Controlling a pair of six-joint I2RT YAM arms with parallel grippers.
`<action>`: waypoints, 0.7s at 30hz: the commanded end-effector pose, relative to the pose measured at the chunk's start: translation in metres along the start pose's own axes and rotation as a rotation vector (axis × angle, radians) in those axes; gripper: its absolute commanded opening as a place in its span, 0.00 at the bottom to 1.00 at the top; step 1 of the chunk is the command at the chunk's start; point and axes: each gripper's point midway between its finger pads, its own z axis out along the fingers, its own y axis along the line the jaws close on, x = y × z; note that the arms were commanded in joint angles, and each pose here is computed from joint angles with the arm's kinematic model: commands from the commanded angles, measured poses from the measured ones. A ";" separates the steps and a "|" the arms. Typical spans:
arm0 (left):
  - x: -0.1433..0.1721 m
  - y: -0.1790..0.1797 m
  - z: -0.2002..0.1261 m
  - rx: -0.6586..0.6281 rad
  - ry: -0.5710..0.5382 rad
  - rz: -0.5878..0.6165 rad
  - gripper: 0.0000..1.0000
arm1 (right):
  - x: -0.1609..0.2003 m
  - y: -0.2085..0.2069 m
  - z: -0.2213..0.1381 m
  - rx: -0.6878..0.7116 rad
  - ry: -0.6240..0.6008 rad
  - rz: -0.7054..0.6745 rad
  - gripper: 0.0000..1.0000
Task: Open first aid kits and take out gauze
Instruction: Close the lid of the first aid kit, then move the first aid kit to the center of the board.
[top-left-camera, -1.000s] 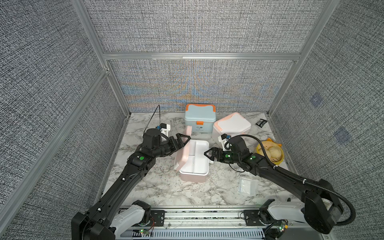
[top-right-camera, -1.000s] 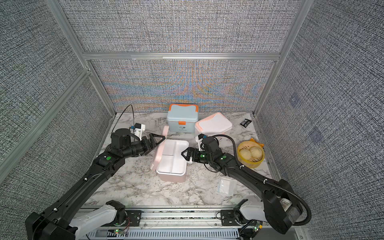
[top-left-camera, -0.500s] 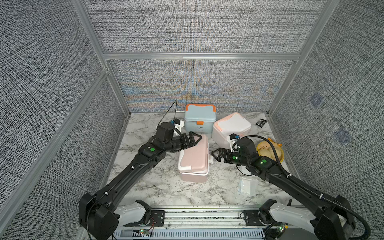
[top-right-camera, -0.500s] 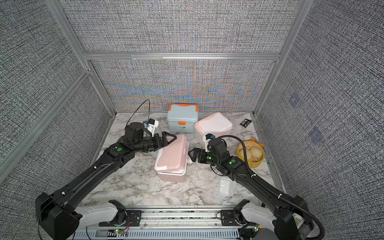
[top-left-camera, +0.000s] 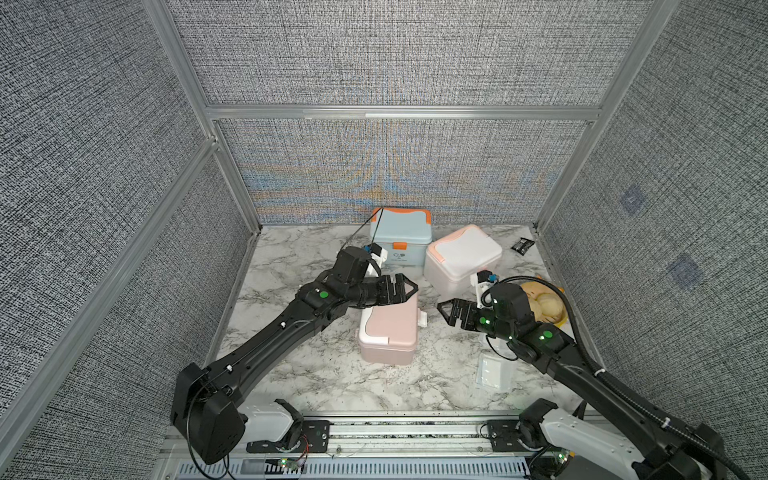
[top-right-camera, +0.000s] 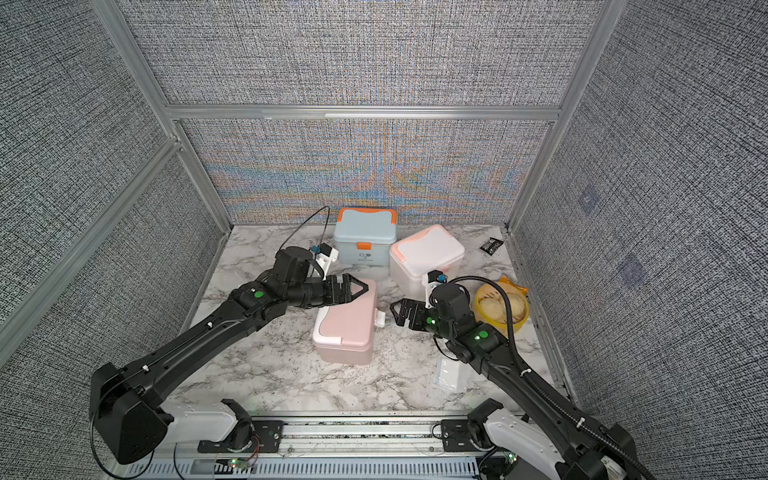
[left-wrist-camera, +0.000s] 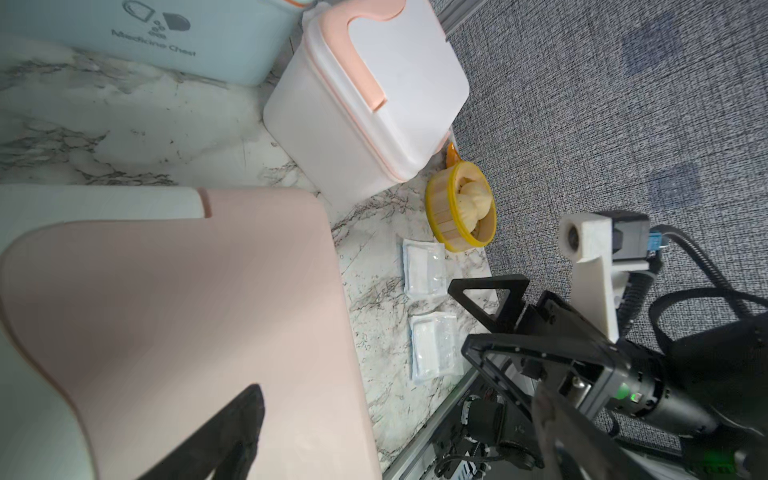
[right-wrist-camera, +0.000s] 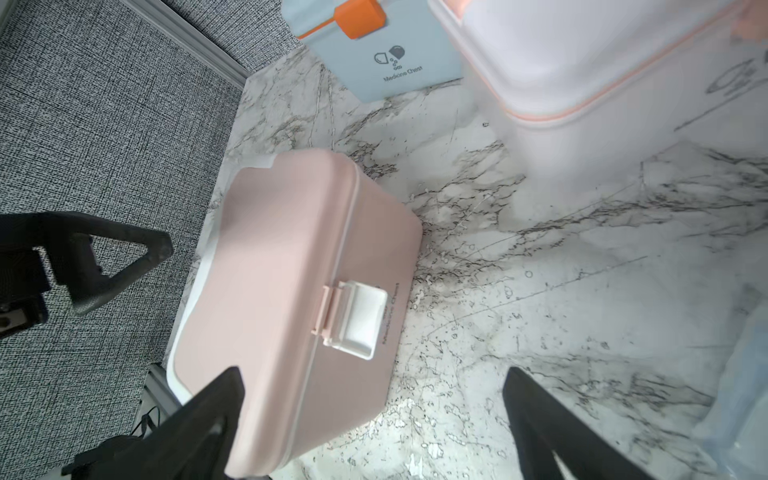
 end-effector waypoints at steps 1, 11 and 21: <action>0.009 0.004 0.010 -0.012 0.023 0.018 1.00 | -0.001 -0.005 -0.004 0.011 -0.013 -0.007 0.99; 0.027 0.034 0.017 -0.076 0.040 0.008 1.00 | 0.006 0.007 0.011 -0.069 0.071 -0.010 0.97; 0.018 0.029 -0.023 -0.115 -0.065 0.084 1.00 | 0.001 0.025 0.062 -0.180 0.173 -0.008 0.97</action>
